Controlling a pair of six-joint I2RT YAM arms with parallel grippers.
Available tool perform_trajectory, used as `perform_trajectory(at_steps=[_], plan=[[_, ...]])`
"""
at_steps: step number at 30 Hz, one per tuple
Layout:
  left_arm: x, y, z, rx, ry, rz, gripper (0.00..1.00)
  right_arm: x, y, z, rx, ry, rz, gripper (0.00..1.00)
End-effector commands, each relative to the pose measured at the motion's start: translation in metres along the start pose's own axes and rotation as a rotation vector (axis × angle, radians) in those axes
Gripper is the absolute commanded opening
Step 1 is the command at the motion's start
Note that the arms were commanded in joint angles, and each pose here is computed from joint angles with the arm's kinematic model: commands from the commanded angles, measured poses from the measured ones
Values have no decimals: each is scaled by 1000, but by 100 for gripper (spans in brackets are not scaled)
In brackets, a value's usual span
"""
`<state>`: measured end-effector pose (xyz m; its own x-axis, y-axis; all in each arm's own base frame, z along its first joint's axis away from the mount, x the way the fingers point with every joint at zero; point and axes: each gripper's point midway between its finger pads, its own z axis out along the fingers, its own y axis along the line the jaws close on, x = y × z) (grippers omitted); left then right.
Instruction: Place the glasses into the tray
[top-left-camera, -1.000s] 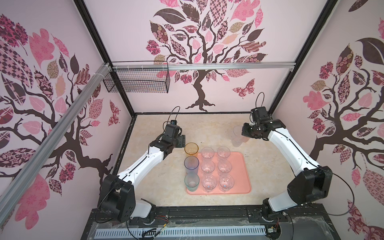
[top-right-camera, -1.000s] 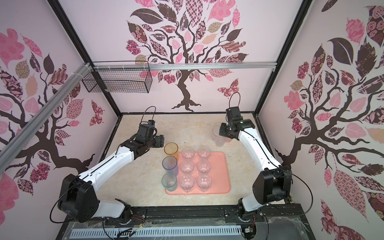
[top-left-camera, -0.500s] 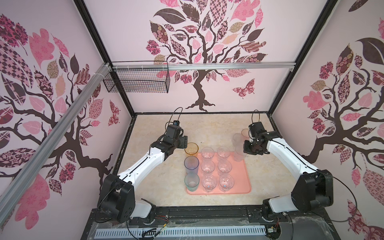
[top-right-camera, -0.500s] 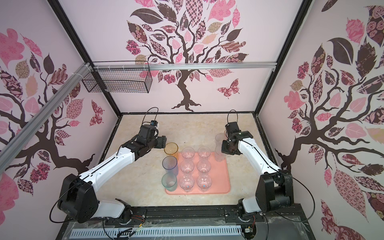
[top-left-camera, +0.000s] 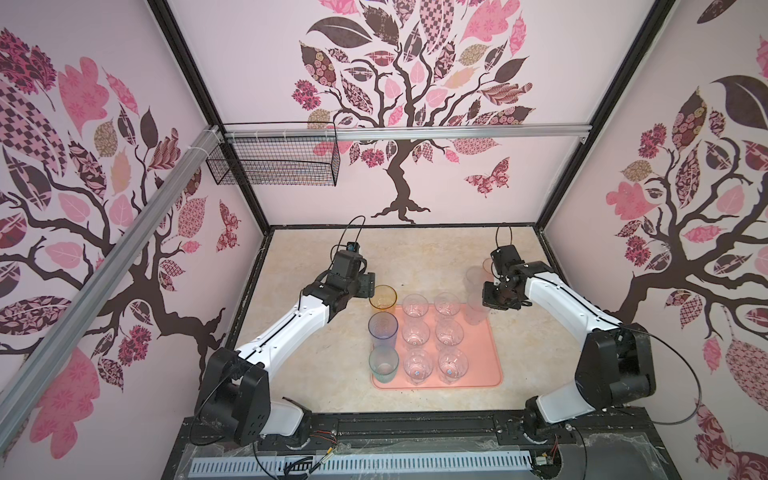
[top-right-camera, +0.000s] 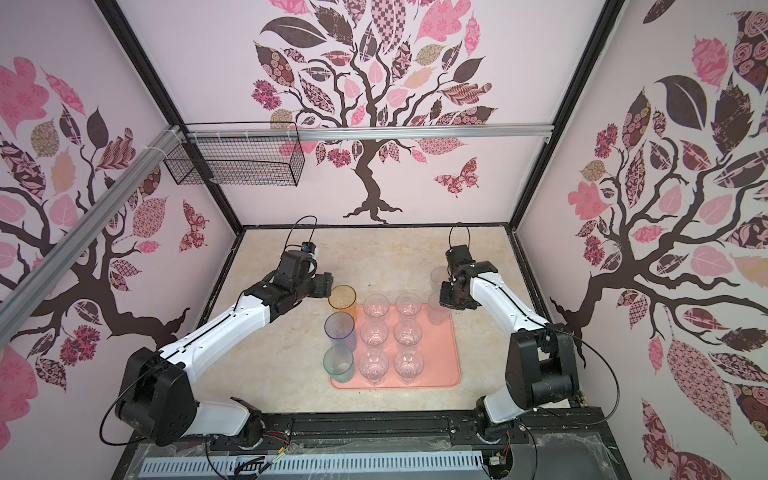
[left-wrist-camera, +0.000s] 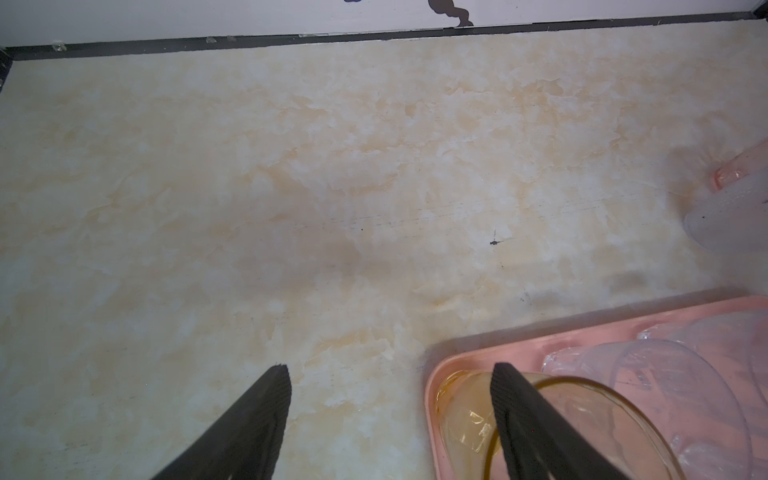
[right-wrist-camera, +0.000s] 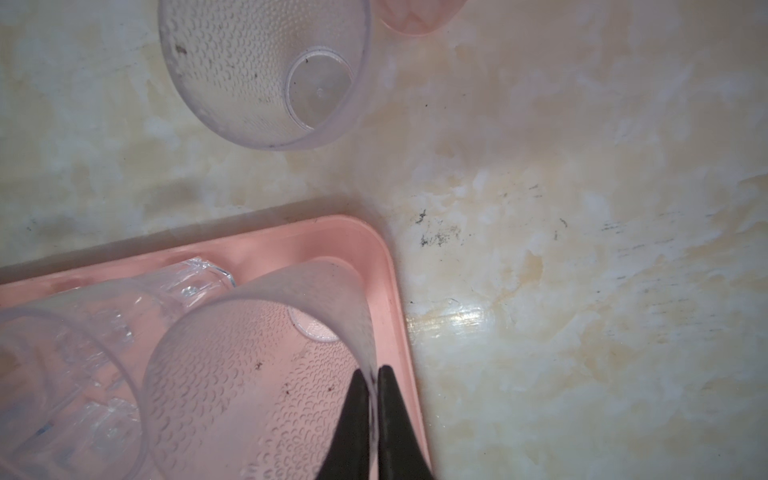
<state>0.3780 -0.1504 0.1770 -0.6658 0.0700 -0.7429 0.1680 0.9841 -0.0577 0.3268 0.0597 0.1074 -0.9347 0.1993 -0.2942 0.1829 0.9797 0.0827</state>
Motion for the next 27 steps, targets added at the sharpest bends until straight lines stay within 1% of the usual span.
perform_trajectory(at_steps=[1,9,22,27], plan=[[4,-1,2,8,-3,6,80,-1,2,6,14,3,-6,0],[5,0,2,3,0,9,80,2,3,17,21,20,-9,0],[5,1,3,1,0,8,80,1,5,16,16,20,-11,0],[6,1,3,0,3,8,80,0,7,15,13,15,-10,6]])
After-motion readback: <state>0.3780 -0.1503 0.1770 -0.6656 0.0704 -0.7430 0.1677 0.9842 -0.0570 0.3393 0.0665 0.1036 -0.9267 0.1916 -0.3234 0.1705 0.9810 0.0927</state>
